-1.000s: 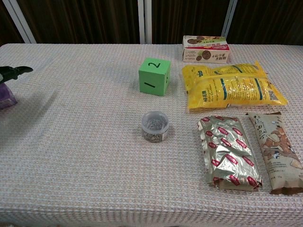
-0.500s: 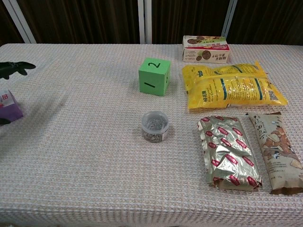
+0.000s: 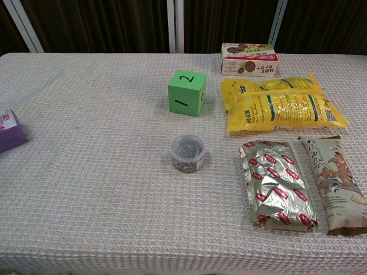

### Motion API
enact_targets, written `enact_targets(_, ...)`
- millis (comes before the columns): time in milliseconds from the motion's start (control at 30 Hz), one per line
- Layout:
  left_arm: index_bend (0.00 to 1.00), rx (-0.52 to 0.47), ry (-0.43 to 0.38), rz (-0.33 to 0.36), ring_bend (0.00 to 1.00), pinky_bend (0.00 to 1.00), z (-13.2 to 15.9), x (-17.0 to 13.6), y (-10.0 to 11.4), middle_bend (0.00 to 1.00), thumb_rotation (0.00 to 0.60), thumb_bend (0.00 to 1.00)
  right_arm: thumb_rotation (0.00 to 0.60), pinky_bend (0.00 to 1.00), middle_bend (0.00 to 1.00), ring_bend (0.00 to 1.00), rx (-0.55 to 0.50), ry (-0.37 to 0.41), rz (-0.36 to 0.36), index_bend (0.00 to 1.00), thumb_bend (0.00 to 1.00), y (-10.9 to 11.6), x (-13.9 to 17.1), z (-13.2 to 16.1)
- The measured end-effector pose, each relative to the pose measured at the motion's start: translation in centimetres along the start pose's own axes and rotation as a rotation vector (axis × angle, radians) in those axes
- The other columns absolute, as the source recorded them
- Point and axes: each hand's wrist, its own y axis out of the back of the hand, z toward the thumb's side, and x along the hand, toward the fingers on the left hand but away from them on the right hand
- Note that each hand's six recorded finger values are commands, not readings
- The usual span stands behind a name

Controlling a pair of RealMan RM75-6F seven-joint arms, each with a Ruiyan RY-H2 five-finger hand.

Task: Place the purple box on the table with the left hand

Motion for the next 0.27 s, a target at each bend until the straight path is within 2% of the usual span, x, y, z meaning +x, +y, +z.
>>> enact_targets(133, 0.04, 0.015, 0.059, -0.050, 0.03, 0.18, -2.0, -3.0, 0.0, 0.01, 0.098, 0.03, 0.600, 0.00, 0.00, 0.00, 0.027, -0.017, 0.012, 0.00, 0.21, -0.8, 0.2, -0.3)
enact_targets(267, 0.04, 0.008, 0.050, -0.060, 0.03, 0.18, -2.2, -4.1, 0.2, 0.01, 0.114, 0.03, 0.600, 0.00, 0.00, 0.00, 0.030, -0.028, 0.028, 0.00, 0.21, -1.2, 0.2, -0.4)
